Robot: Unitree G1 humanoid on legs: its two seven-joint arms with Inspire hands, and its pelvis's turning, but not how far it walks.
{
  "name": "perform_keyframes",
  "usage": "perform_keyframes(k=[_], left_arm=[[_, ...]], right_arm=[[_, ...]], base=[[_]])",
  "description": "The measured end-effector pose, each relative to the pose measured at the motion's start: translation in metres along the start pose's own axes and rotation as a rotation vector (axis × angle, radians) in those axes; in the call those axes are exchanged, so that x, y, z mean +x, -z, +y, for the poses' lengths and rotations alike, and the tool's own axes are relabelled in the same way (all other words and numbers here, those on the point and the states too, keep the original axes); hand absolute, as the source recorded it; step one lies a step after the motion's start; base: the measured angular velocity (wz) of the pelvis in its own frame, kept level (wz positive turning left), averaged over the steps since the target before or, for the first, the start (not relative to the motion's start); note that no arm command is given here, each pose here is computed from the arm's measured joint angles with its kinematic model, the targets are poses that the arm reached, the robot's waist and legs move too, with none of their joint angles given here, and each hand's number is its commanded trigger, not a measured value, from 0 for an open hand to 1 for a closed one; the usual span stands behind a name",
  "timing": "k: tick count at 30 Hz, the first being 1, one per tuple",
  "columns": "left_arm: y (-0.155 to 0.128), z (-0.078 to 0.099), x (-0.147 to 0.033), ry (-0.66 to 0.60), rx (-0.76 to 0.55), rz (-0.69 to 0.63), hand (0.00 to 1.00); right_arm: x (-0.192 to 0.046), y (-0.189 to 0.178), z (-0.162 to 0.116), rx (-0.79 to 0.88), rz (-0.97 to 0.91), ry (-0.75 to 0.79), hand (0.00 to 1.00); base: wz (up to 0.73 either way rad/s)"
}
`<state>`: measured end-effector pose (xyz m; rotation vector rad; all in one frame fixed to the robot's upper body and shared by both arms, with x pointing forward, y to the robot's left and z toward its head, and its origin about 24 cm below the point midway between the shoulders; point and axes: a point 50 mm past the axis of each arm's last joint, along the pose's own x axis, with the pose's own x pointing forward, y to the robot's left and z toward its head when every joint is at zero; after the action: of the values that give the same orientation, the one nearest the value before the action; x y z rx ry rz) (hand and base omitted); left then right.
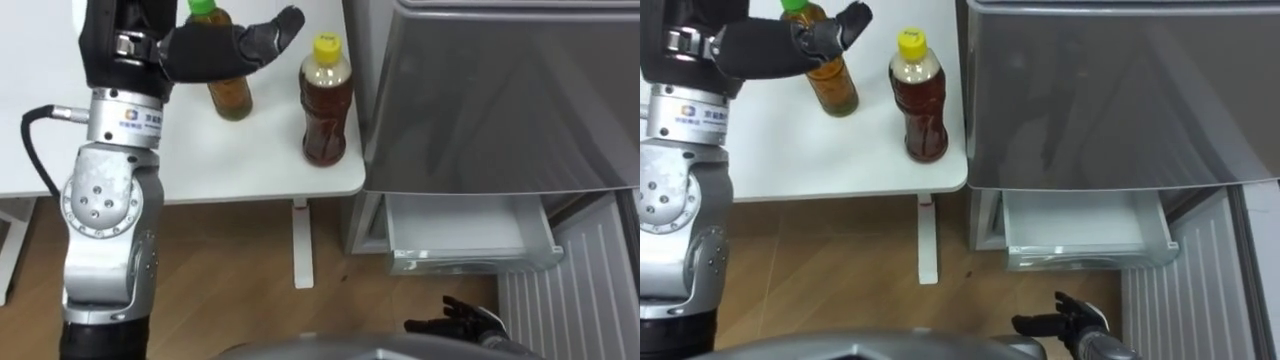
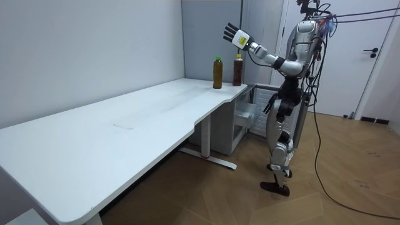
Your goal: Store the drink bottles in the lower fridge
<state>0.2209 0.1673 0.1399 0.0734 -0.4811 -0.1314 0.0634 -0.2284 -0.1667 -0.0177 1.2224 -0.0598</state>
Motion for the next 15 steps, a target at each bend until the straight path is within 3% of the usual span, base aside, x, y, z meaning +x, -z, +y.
perform_keyframes(k=[8,15], left_arm=[[0.002,-0.018,0.0,0.112,-0.075,0.009,0.0],[0.006,-0.02,0.0,0.136,-0.081,0.042,0.0]], right_arm=[[0.0,0.0,-0.001,0.0,0.002,0.011,0.0],[0.0,0.0,-0.001,-0.001,0.002,0.012,0.0]], base=[[0.0],[0.0]])
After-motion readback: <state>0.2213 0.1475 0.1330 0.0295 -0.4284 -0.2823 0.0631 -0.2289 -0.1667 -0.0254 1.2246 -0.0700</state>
